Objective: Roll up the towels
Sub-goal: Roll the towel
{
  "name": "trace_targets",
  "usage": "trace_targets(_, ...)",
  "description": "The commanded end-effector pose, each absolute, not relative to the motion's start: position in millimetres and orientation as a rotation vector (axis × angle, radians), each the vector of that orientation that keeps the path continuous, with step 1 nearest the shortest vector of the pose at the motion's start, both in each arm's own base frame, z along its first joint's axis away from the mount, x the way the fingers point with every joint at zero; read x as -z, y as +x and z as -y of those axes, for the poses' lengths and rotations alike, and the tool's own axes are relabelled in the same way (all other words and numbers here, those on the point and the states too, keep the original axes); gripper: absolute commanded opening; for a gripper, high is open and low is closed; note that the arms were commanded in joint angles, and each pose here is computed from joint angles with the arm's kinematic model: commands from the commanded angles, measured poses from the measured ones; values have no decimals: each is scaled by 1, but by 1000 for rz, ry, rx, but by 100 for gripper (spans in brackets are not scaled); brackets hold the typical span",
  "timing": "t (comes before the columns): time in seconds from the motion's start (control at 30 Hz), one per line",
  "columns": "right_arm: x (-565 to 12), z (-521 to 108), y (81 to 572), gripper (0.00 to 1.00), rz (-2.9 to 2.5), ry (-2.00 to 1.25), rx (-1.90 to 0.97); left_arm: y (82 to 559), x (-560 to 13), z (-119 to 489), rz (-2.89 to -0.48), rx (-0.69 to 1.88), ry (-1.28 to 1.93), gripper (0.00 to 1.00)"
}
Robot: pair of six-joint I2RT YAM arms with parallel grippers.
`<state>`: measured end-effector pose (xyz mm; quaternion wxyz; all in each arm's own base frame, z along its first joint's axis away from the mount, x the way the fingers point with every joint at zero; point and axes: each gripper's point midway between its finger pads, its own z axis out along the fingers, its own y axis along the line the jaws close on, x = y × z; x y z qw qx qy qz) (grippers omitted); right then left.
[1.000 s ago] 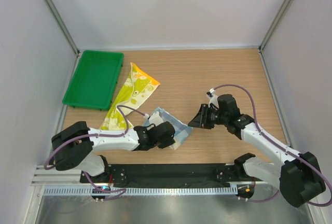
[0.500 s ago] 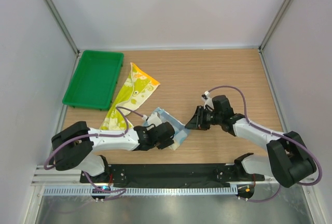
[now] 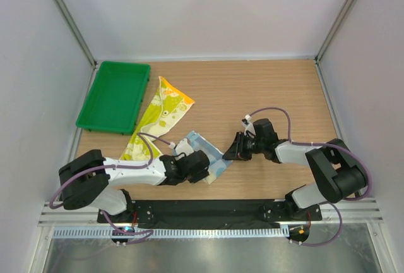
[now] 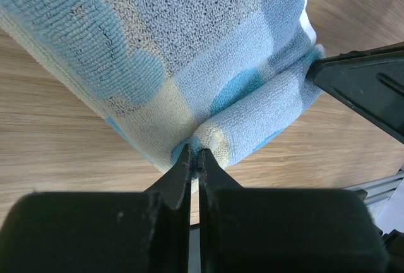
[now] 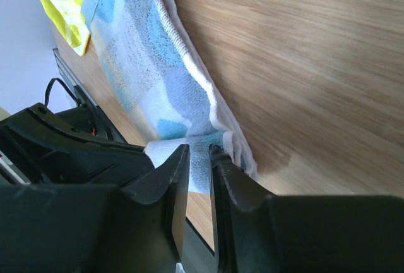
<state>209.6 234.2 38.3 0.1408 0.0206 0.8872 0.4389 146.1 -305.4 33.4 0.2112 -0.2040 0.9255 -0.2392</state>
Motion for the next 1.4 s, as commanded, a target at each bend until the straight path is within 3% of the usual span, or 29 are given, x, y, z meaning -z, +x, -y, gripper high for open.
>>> trace_targets(0.0, -39, -239, 218, 26, -2511, 33, -1281, 142, -21, 278, -2580, 543, -597, 1)
trace_targets(0.3, -29, -239, 212, 26, -2508, 47, -1310, 135, -12, 274, -2622, 517, -573, 1)
trace_targets(0.47, -28, -239, 212, 25, -2506, 36, -1309, 131, -8, 272, -2648, 490, -475, 5)
trace_targets(0.53, -28, -240, 214, 25, -2504, 35, -1309, 131, -9, 272, -2645, 481, -450, 16)
trace_targets(0.57, -28, -240, 213, 25, -2508, 29, -1307, 129, -7, 269, -2652, 462, -447, 31)
trace_targets(0.6, -27, -240, 213, 25, -2508, 30, -1306, 127, -8, 269, -2661, 475, -448, 37)
trace_targets(0.7, -25, -240, 215, 24, -2520, 22, -1290, 122, -8, 266, -2675, 492, -466, 46)
trace_targets(0.83, -24, -240, 216, 23, -2528, 15, -1292, 123, -12, 253, -2648, 461, -452, 47)
trace_targets(1.1, -25, -242, 216, 22, -2527, 1, -1303, 153, -89, 260, -2381, 301, -43, 33)
trace_targets(1.37, -26, -243, 217, 21, -2531, -2, -1308, 156, -121, 322, -2201, 217, 503, 39)
